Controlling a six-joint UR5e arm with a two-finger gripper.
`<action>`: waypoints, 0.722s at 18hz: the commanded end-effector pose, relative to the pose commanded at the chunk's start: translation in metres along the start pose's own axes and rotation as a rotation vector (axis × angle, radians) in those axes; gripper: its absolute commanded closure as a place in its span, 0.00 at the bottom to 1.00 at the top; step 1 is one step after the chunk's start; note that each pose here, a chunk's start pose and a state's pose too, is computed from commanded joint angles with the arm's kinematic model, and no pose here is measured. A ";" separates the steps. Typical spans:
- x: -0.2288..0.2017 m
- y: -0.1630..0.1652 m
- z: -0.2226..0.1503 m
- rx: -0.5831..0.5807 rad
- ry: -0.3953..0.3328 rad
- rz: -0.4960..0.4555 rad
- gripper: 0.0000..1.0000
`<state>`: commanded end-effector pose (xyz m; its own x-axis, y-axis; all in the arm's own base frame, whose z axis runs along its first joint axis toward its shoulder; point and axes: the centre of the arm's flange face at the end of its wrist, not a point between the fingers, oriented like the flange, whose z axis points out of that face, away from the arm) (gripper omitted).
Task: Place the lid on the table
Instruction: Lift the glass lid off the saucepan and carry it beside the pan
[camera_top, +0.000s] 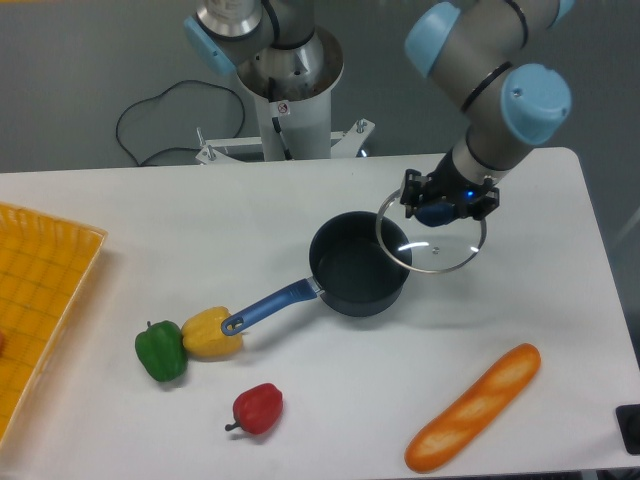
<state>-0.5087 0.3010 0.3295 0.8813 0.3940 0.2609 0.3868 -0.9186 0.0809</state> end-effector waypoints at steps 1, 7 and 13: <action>-0.008 0.003 0.000 0.000 0.002 -0.008 0.45; -0.053 0.025 0.017 -0.025 0.029 -0.025 0.45; -0.080 0.034 0.035 -0.046 0.049 -0.046 0.45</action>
<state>-0.5570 0.2396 0.2779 0.8481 0.4347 0.3030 0.4126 -0.9005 0.1372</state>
